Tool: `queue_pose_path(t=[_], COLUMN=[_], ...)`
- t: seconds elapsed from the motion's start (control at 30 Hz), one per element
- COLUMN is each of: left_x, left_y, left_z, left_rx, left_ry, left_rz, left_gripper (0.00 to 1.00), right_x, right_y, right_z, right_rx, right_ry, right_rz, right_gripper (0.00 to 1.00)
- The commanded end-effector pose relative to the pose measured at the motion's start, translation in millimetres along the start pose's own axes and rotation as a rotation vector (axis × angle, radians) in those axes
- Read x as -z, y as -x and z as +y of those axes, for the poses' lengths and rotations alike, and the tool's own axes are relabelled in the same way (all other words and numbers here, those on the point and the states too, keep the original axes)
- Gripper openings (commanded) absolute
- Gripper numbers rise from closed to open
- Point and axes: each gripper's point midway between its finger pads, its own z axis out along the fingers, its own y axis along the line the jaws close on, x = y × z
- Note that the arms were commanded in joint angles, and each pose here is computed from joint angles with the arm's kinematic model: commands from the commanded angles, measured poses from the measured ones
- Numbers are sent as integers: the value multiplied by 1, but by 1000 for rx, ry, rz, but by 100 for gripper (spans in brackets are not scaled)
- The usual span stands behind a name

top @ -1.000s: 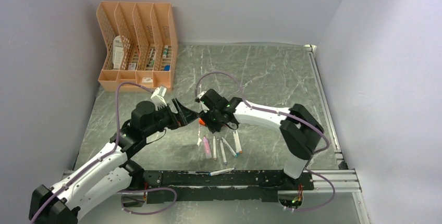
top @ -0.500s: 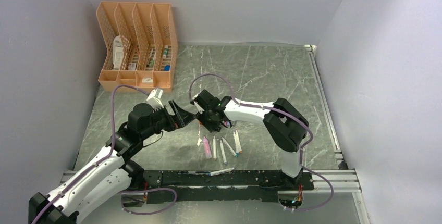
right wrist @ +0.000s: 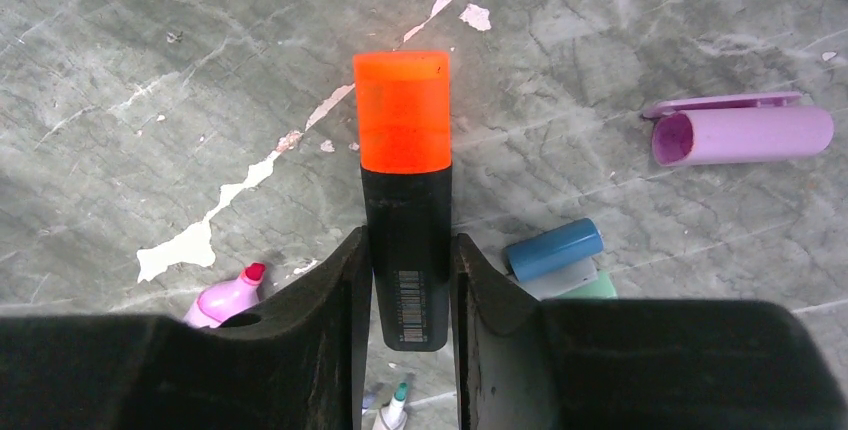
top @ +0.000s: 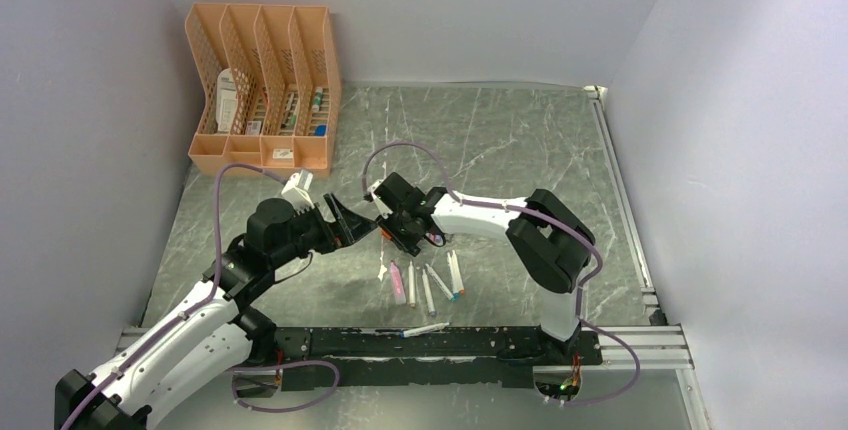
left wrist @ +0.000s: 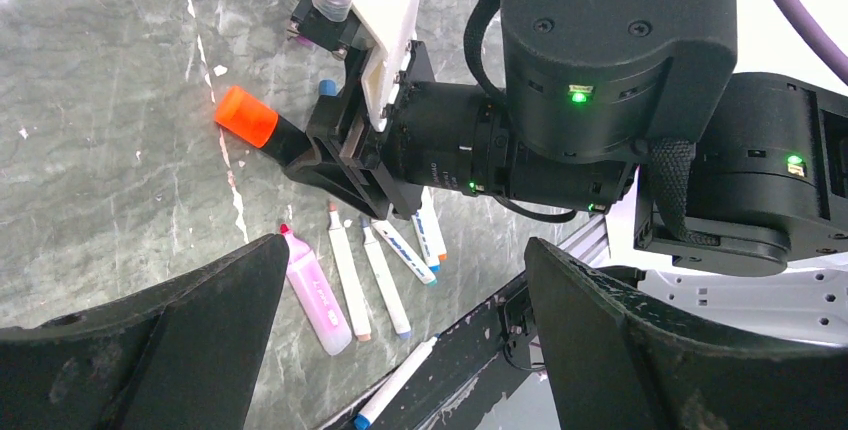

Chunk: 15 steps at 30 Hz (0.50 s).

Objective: Open the pen caps

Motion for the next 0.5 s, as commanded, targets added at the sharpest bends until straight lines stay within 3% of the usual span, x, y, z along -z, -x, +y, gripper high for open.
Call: queue_pose_path(t=[0.0,0.27,0.47], left_x=[1,0,-10], left_y=[15,25,31], left_z=[-9,6,31], left_rx=[-12,34,138], left_ry=[-13,34,74], left_rz=[-46,-144,-251], left_gripper=[99,99,99], right_x=[-7,22,38], right_y=[-17,32,39], right_z=[2,-4,-17], right_rx=[14,-82,-174], right_ry=[3,107,190], right_rz=[43,-144,-215], right_gripper=[8,4,4])
